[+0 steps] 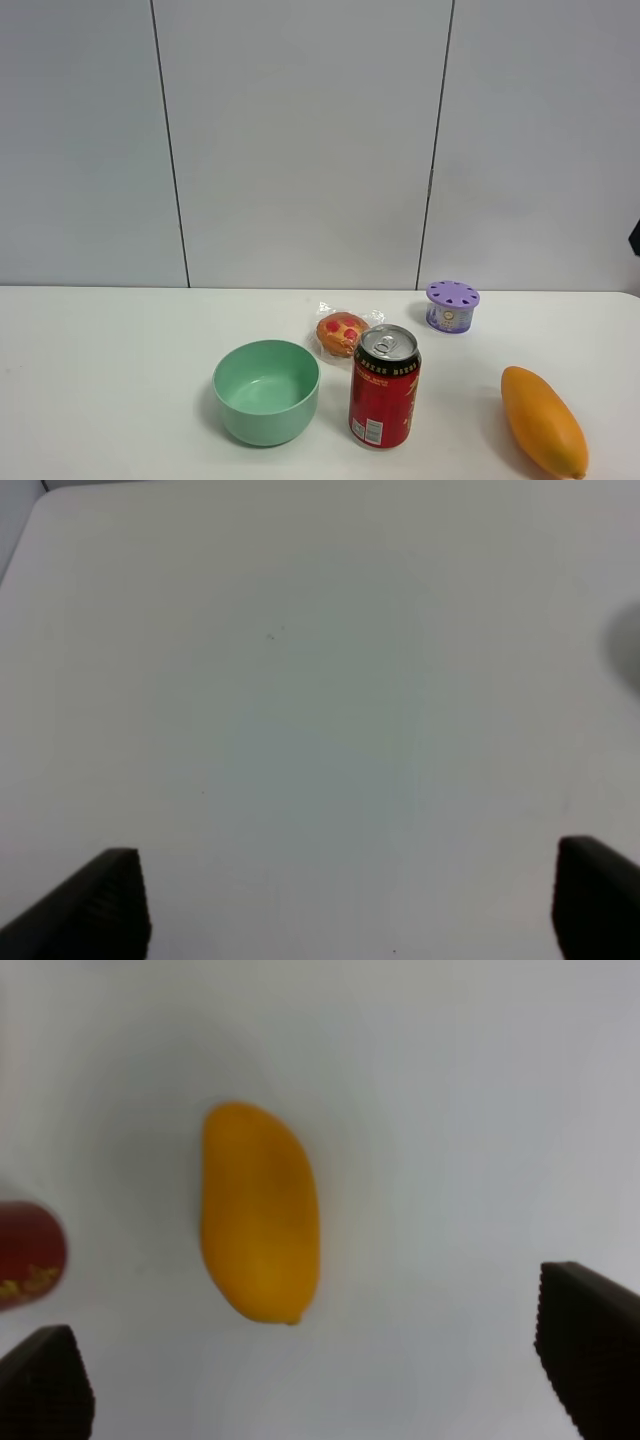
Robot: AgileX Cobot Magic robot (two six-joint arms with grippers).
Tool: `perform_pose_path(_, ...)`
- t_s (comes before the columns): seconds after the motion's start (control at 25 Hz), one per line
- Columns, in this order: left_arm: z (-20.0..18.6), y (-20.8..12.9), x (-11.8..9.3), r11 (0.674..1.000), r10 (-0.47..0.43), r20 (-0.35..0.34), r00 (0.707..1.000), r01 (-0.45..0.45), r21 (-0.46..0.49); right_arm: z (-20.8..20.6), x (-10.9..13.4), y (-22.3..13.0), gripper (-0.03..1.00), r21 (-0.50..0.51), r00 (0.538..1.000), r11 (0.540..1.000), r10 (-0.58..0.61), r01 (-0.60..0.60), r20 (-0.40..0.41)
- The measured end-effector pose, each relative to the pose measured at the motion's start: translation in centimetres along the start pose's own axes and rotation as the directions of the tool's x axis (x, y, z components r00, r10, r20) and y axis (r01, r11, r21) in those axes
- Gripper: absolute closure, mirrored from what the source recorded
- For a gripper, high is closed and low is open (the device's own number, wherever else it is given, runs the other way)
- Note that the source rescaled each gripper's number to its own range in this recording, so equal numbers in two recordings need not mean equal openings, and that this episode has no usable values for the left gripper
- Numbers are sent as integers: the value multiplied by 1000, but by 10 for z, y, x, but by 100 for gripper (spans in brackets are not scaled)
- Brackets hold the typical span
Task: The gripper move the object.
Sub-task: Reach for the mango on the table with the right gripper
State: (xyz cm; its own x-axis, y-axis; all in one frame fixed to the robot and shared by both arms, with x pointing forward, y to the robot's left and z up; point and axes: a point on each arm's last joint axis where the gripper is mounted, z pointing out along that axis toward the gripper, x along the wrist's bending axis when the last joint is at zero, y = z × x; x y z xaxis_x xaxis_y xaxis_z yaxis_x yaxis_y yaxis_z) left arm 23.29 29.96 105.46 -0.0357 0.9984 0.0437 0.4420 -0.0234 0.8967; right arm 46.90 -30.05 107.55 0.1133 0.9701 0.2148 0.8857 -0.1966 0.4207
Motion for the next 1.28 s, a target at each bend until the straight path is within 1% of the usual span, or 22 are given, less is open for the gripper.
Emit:
perform_pose_path(0.08, 0, 0, 0, 1000, 0, 0, 1000, 0, 0, 17, -3, 5, -3, 36, 1000, 999, 17, -17, 8)
perform_pose_path(0.16, 0, 0, 0, 1000, 0, 0, 1000, 0, 0, 35, 0, 9, -3, 68, 1000, 998, -5, 4, 19)
perform_pose_path(0.32, 0, 0, 0, 1000, 0, 0, 1000, 0, 0, 71, 16, 9, -3, 139, 998, 988, -62, 59, 20)
perform_pose_path(0.48, 0, 0, 0, 1000, 0, 0, 1000, 0, 0, 101, 32, 3, -3, 213, 998, 976, -59, 54, 15)
perform_pose_path(0.6, 0, 0, 0, 1000, 0, 0, 1000, 0, 0, 118, 35, 0, -3, 254, 998, 966, -59, 51, 25)
perform_pose_path(0.76, 0, 0, 0, 1000, 0, 0, 1000, 0, 0, 137, 32, -1, -3, 273, 995, 962, -51, 26, 83)
perform_pose_path(0.88, 0, 0, 0, 1000, 0, 0, 1000, 0, 0, 147, 29, 1, -3, 249, 993, 968, -48, 19, 112)
perform_pose_path(1.04, 0, 0, 0, 1000, 0, 0, 1000, 0, 0, 158, 29, -1, -3, 267, 990, 963, -72, 37, 122)
perform_pose_path(1.28, 0, 0, 0, 1000, 0, 0, 1000, 0, 0, 180, 45, -8, -3, 265, 988, 959, -125, 97, 93)
